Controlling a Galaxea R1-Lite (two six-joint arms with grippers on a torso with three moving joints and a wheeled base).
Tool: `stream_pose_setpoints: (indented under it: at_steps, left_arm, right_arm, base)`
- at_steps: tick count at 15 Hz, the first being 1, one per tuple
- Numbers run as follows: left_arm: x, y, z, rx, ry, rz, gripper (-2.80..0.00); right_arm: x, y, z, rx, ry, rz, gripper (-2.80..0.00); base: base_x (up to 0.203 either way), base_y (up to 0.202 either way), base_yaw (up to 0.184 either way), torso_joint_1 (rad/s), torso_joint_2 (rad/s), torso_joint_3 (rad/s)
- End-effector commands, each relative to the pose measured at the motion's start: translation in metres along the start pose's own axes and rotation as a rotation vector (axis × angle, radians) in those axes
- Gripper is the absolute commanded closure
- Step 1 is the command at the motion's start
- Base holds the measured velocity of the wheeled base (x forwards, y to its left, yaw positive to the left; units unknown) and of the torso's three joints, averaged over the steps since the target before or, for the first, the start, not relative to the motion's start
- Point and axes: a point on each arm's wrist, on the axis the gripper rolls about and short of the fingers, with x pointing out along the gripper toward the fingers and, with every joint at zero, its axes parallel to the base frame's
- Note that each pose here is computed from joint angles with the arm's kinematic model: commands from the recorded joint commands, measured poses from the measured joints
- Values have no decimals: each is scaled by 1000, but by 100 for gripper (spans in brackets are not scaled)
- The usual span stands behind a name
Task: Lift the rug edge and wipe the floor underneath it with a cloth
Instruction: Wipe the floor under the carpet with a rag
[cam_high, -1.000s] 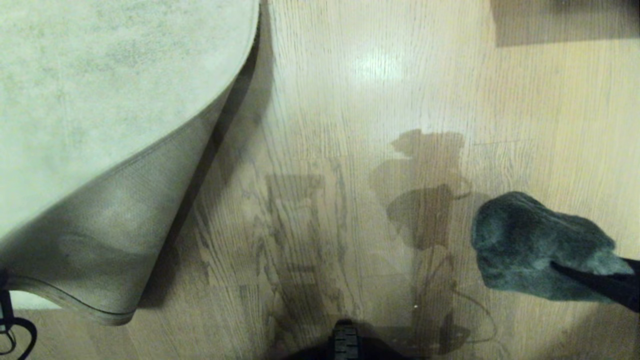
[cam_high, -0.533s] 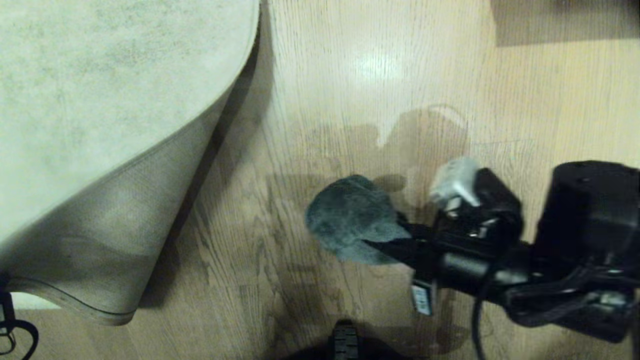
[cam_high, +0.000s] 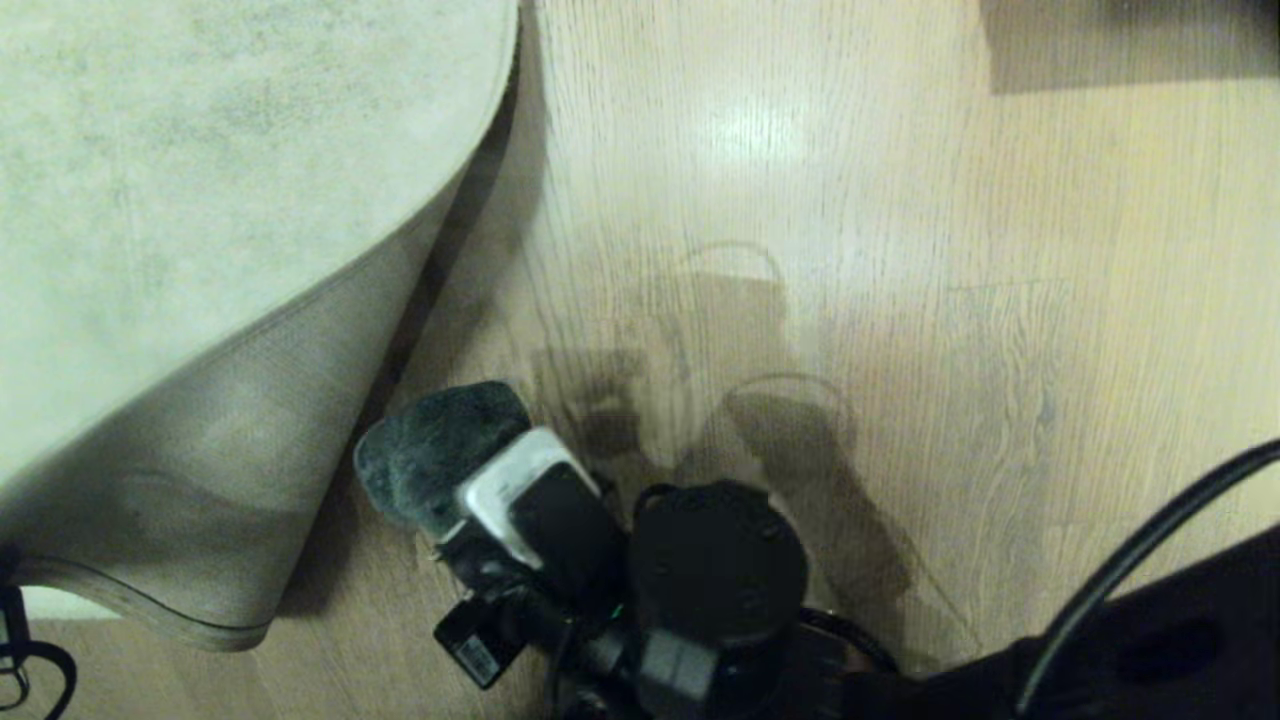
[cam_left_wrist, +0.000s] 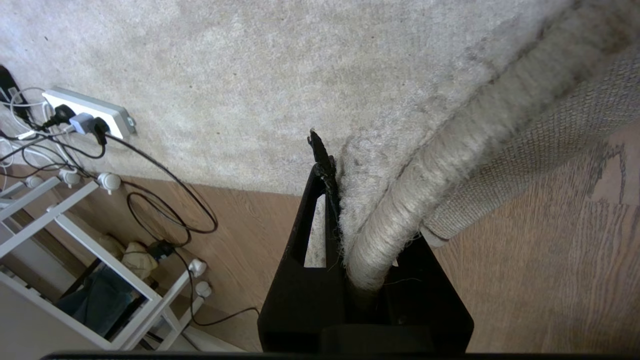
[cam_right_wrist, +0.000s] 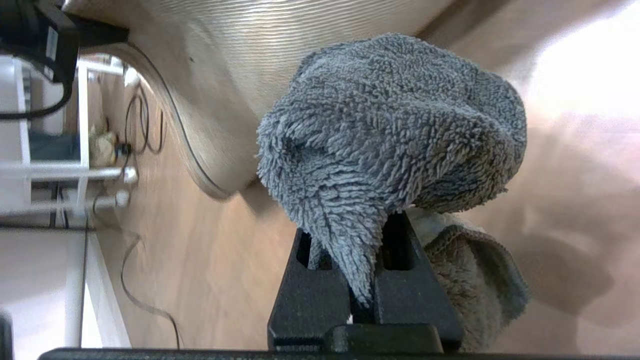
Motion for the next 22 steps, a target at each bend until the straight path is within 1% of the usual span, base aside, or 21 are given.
stream_pose_setpoints:
  at_steps: [1,3,6,11,14,17,20,22]
  left_arm:
    - [0,0,0,2,-5,2,0]
    - [0,0,0,2,-2,1,0]
    - [-4,-2,-2,3,-4,3,0]
    - [-7,-3,-4,1,-1,7,0]
    - [-7,-3,-4,1,-1,9,0]
    - [-7,-3,-4,1,-2,6,0]
    - [-8,-4,-6,-6,14,2,0]
    - [-8,-4,-6,-8,21,-1,0]
  right_arm:
    - [25,29,-42,-7,39,15,0]
    - [37,47,-58,7,28,15,0]
    - [53,66,-80,16,20,24,0]
    - [74,79,-110,22,7,18,0]
    - [86,82,-121,28,-6,-33,0]
    - [98,71,-130,32,-14,-110,0]
    - [109,48,-135,29,-26,-163,0]
    - [115,29,-139,26,-26,-202,0]
  base:
    - [0,0,0,0,0,0]
    - [0,0,0,0,0,0]
    - [0,0,0,0,0,0]
    - [0,0,0,0,0,0]
    - [0,0,0,0,0,0]
    - [0,0,0,0,0,0]
    - [0,0,0,0,0,0]
    - [0,0,0,0,0,0]
